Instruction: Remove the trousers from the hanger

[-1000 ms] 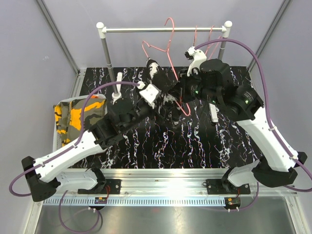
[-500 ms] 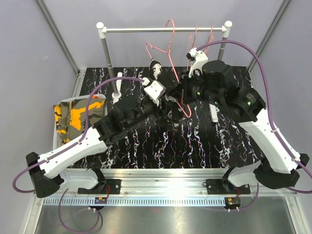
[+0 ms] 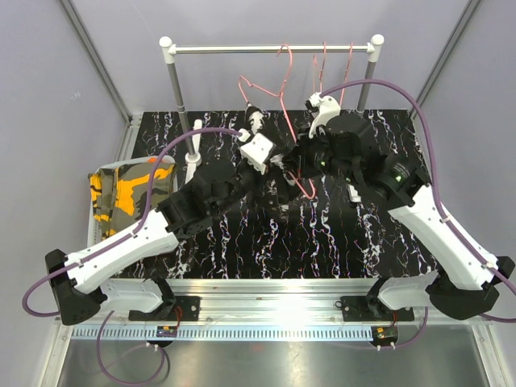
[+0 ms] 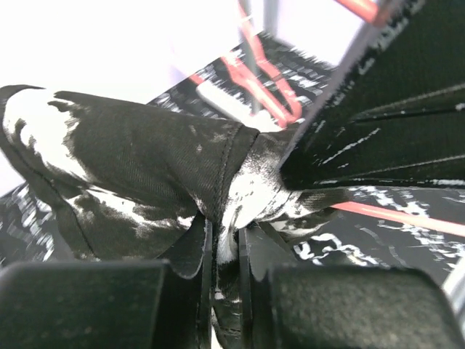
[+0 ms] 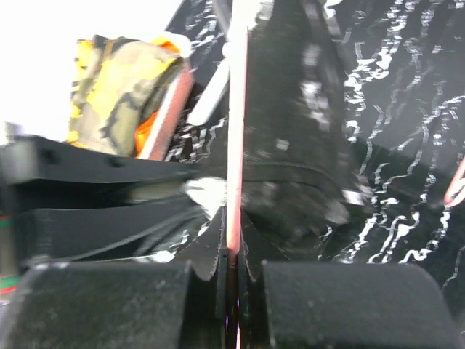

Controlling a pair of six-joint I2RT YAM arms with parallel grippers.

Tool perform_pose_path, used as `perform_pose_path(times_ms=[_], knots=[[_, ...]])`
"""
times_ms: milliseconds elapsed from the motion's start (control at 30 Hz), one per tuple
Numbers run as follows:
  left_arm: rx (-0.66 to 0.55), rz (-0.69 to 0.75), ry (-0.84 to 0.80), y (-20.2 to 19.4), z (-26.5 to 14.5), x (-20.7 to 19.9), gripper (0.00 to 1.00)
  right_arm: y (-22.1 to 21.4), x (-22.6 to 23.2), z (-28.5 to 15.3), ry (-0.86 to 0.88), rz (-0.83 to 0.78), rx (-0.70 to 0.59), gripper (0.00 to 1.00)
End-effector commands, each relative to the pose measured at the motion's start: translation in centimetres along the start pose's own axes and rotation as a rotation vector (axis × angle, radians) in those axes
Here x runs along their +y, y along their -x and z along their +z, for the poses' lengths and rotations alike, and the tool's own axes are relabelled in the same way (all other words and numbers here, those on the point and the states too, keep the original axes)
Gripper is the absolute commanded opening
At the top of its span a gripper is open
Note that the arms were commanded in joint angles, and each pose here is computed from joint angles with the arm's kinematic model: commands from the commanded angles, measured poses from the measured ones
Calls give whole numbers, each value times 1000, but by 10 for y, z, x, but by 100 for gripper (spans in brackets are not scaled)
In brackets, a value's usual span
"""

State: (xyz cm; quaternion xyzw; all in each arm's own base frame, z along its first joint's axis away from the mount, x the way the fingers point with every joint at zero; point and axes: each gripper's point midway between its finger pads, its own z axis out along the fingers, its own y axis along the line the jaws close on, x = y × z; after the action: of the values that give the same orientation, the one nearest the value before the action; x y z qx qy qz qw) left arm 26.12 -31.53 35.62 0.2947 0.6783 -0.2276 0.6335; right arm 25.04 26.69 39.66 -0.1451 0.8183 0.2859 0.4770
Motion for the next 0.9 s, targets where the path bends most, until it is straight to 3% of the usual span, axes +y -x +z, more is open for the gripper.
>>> perform_pose_path(times_ms=[0, 300, 700, 867], knots=[[-202, -85, 214, 69, -35, 46, 0, 30, -23, -3, -114, -32, -180, 0], [-286, -127, 392, 91, -81, 85, 0, -27, -51, 47, -191, -12, -69, 0], [-528, -212, 386, 156, -163, 105, 0, -87, -93, 93, -292, -43, 127, 0], [-504, -187, 574, 160, -188, 137, 0, -108, -106, 98, -315, -44, 170, 0]])
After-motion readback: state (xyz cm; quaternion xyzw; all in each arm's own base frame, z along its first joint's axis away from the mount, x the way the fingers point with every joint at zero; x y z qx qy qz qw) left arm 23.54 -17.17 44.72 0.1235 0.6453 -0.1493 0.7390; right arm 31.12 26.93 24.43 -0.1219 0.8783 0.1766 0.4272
